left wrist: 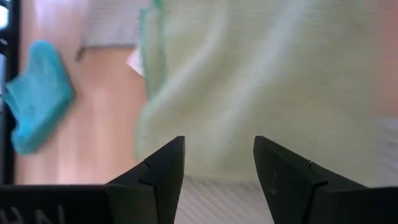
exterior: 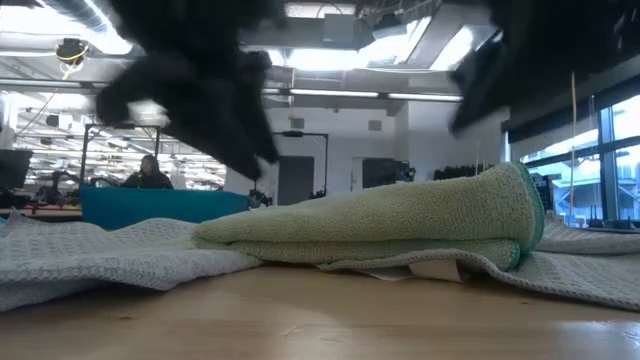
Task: Fold microfiber towels
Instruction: Fold the green towel
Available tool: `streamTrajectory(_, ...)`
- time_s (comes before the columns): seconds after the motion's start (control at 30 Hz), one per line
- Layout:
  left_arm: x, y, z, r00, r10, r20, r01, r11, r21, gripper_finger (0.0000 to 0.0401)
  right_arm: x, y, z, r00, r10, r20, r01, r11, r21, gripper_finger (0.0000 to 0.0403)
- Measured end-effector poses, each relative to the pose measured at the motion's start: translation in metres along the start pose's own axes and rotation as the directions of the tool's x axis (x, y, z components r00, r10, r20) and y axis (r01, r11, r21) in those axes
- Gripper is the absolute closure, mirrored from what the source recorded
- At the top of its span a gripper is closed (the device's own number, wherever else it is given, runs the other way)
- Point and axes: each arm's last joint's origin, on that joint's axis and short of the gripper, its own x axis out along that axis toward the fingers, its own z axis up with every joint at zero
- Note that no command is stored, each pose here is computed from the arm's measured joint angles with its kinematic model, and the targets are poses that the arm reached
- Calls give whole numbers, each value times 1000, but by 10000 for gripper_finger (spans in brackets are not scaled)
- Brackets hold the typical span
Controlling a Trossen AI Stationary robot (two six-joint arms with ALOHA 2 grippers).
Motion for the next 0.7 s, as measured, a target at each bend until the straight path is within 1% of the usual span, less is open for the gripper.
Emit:
streamTrajectory(0.1,-15,-19,2,997,-66,51,68,996,-50,217,-6,11,4,993,-69,92,76,994,-81,249)
streamTrajectory(0.17,-22,-33,2,992,-95,79,100,993,-67,217,-6,13,3,991,-91,102,100,991,-91,249)
streamTrajectory(0.23,-22,-45,2,990,-106,92,112,991,-70,217,-4,13,2,991,-94,98,103,991,-83,249)
streamTrajectory(0.33,-20,-57,-5,995,-60,74,62,998,-29,217,3,17,-1,991,-90,98,97,993,-69,249)
streamTrajectory(0.43,-13,-64,-8,998,-24,57,24,1000,-9,217,14,24,-9,994,-88,66,94,991,-96,249)
streamTrajectory(0.53,-2,-65,-11,1000,-9,24,8,1000,3,217,26,32,-17,996,-86,39,90,984,-151,249)
streamTrajectory(0.6,5,-65,-15,1000,3,-11,-3,999,41,217,32,37,-17,995,-94,40,100,976,-194,249)
streamTrajectory(0.7,14,-65,-18,999,29,-42,-24,994,111,217,34,45,-11,990,-116,78,133,955,-264,249)
